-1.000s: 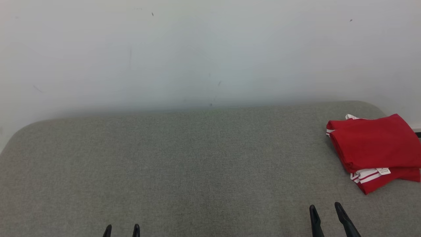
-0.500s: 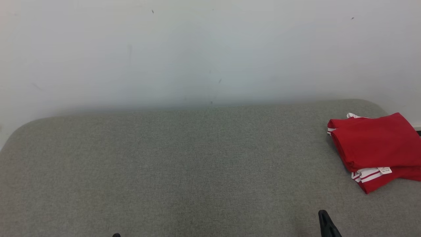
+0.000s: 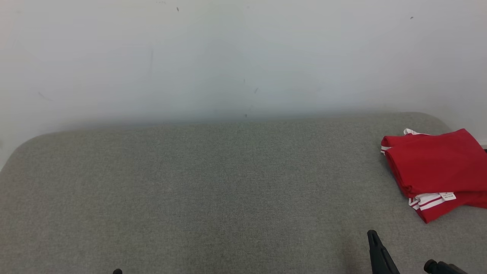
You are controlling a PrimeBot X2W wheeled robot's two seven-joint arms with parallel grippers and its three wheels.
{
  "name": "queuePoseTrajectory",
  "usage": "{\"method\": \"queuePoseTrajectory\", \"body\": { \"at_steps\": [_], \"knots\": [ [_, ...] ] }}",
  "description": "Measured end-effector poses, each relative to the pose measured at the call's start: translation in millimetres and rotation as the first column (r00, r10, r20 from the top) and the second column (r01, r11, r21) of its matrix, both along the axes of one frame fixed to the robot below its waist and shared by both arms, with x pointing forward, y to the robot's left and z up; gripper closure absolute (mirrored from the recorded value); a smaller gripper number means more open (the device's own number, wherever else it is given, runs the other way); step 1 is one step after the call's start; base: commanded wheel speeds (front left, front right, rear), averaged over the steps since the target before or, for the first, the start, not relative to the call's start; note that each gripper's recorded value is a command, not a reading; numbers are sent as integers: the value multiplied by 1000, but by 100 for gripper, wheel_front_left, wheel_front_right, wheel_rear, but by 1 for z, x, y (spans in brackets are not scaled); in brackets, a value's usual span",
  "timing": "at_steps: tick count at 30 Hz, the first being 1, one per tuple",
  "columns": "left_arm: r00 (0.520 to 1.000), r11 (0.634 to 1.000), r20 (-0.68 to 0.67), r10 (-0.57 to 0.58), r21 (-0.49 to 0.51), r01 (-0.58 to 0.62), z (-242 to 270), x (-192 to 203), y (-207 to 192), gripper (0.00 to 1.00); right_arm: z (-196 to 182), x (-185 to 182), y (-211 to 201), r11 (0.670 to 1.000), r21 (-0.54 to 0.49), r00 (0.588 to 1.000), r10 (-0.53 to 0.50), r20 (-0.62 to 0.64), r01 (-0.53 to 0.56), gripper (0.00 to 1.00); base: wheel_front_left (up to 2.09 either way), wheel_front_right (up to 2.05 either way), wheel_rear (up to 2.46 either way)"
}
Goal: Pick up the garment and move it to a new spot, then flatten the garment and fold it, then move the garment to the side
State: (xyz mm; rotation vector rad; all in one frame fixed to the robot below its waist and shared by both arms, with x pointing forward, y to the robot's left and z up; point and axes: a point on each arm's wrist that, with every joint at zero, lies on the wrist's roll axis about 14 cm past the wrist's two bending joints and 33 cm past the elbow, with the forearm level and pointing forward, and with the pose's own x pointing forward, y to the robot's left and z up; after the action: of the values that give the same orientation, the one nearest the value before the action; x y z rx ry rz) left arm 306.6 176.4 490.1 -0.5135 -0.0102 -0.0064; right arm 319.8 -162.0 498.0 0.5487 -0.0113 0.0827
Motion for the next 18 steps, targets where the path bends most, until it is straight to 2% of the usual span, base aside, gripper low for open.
{"method": "queuePoseTrajectory", "body": {
  "at_steps": [8,18],
  "knots": [
    [1000,992,-5,30,-123,-31,2,4,10,100,-1,10,0,993,114,1000,4,-27,-1,100,0,0,0],
    [998,963,-20,66,-261,-69,1,6,22,100,-1,22,2,969,246,998,17,-54,-3,100,0,0,0]
  ]
}}
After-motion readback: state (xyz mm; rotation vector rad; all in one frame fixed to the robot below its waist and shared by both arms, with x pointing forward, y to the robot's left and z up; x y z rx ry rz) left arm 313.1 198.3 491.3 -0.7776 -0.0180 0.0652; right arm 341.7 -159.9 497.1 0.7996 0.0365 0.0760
